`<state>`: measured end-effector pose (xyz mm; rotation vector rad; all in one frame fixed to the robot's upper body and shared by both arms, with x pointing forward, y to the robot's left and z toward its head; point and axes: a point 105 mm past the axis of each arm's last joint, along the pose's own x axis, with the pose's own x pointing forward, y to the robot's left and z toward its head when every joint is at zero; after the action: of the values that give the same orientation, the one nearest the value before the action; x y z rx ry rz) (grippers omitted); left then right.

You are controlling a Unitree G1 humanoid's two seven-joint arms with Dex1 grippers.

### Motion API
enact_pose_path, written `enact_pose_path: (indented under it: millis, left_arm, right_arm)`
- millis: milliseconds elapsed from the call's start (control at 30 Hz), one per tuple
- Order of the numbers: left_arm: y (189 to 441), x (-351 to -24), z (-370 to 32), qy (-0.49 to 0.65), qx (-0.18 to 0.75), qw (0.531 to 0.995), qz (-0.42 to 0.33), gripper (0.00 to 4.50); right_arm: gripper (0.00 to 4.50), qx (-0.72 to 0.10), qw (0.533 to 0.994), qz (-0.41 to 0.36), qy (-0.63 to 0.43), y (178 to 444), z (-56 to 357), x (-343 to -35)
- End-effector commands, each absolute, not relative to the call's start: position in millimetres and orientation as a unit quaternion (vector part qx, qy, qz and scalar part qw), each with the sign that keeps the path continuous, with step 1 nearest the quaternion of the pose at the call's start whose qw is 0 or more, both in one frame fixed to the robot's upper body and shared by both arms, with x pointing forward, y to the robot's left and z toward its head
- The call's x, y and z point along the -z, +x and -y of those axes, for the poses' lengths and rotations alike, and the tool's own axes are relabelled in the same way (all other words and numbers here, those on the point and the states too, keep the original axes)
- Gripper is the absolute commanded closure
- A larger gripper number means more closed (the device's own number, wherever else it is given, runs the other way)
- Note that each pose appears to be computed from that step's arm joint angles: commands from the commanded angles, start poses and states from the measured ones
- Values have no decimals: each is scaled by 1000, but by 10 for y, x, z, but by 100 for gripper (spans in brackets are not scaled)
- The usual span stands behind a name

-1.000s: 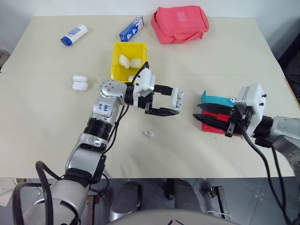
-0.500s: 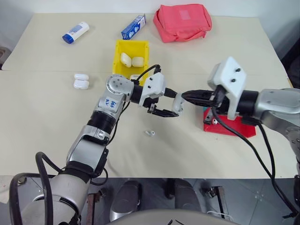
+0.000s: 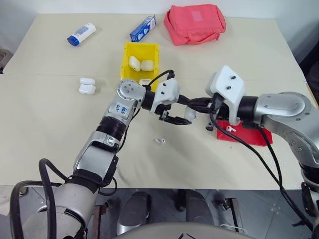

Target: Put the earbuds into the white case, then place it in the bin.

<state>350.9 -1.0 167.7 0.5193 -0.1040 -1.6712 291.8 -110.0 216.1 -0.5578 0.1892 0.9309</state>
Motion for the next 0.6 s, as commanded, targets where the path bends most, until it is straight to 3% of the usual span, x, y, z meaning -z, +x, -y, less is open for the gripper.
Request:
enact_pose_path:
  millis: [33, 133, 367, 467, 600]
  left_arm:
    - [3559, -1912, 21, 217, 716, 657, 91, 170]
    - [3606, -1982, -2, 201, 704, 674, 101, 170]
    - [3643, -2107, -29, 175, 691, 691, 122, 170]
    - [3685, -2139, -63, 175, 680, 701, 123, 170]
    - [3891, -2282, -207, 162, 623, 754, 132, 170]
  right_arm:
    - [449, -407, 864, -95, -282, 2851, 1347, -2233]
    - [449, -381, 875, -100, -280, 2799, 1531, -2280]
    - [449, -358, 912, -31, -201, 2691, 1846, -2494]
    - [392, -424, 899, -46, -98, 2504, 1932, -2392]
    - [252, -466, 882, -30, -54, 2434, 2080, -2307]
